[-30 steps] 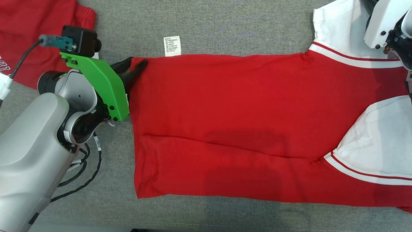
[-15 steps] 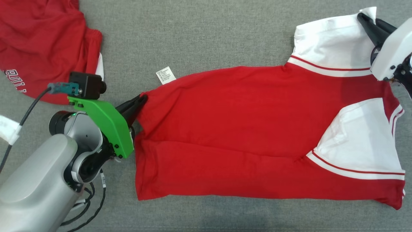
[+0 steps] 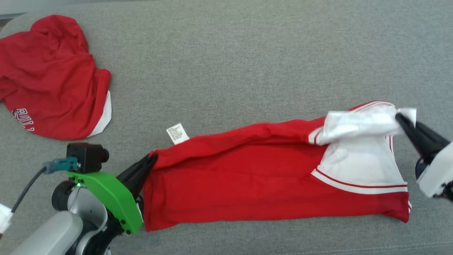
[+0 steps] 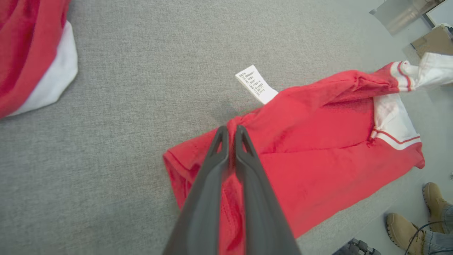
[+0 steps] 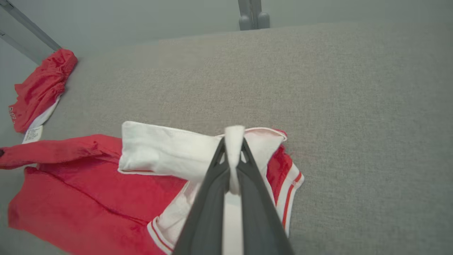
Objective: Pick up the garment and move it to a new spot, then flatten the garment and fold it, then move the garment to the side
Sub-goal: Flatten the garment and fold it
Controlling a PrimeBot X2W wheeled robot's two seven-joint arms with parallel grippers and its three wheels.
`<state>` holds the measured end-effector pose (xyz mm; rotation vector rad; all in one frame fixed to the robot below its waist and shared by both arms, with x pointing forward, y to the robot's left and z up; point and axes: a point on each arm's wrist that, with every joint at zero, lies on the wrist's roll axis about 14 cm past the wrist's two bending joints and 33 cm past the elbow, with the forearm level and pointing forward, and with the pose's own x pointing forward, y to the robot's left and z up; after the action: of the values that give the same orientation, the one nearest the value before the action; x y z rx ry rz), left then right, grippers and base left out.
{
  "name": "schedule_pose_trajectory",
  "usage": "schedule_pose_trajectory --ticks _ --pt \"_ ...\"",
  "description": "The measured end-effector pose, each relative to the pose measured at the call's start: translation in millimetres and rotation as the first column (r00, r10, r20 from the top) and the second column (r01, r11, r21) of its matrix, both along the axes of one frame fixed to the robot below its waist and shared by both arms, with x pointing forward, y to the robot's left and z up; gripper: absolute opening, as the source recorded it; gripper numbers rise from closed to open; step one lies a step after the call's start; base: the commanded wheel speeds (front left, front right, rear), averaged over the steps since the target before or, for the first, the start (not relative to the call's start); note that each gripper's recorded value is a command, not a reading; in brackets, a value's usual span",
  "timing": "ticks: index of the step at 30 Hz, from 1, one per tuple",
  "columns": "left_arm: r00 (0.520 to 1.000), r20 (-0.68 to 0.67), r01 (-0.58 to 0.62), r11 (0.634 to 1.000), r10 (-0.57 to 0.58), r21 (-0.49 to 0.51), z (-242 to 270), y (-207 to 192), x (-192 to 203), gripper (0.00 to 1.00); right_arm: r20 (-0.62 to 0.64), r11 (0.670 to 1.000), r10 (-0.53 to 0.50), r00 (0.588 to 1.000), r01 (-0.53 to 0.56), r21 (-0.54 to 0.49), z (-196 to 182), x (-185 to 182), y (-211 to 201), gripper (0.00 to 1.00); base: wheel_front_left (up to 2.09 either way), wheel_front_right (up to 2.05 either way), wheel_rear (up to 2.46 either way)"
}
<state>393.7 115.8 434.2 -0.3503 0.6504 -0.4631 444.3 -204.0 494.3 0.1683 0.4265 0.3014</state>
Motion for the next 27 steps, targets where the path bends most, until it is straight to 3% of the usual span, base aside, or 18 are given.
schedule_pose_trajectory --ticks 5,13,14,15,16,19,23,27 --pt "0.998 -0.058 -0.027 0.999 0.025 -0.029 -20.2 -4.2 -20.6 0.00 -0.104 0.997 -0.057 0.993 0.062 0.045 -27.7 -47.9 -5.2 0.00 0.00 0.00 0.00" --pt "0.991 -0.127 -0.051 0.997 0.044 -0.049 -45.1 -12.0 -37.2 0.00 -0.171 0.995 -0.088 0.981 0.094 0.031 -52.2 -71.2 -6.4 0.00 0.00 0.00 0.00" --pt "0.990 -0.129 -0.056 0.998 0.051 -0.033 -48.6 -9.2 -38.4 0.11 -0.184 0.996 -0.083 0.979 0.088 0.019 -56.2 -73.4 -6.3 0.14 0.00 0.00 0.00" --pt "0.990 -0.130 -0.047 0.999 0.045 -0.013 -52.4 -7.6 -41.3 0.46 -0.197 0.997 -0.075 0.977 0.077 0.006 -59.7 -75.6 -5.6 0.87 0.00 0.00 0.00" --pt "0.989 -0.138 -0.048 0.999 0.047 -0.004 -56.0 -6.3 -44.0 0.97 -0.204 0.998 -0.068 0.977 0.068 -0.004 -61.5 -76.8 -5.0 1.00 0.00 0.00 0.00" --pt "0.994 -0.085 -0.072 0.997 0.074 0.021 -54.7 0.9 -40.3 1.00 -0.206 0.998 -0.066 0.976 0.059 -0.039 -60.2 -76.8 -11.7 1.00 0.00 0.00 0.00" --pt "0.990 0.048 -0.134 0.987 0.131 0.087 -43.8 22.0 -27.9 1.00 -0.141 0.994 -0.075 0.987 0.063 -0.086 -31.4 -67.9 -26.3 1.00 0.00 0.00 0.00" --pt "0.961 0.196 -0.217 0.970 0.192 0.111 -19.6 40.0 -14.5 1.00 -0.137 0.985 -0.107 0.985 0.087 -0.148 -12.8 -63.0 -47.2 1.00 0.00 0.00 0.00"
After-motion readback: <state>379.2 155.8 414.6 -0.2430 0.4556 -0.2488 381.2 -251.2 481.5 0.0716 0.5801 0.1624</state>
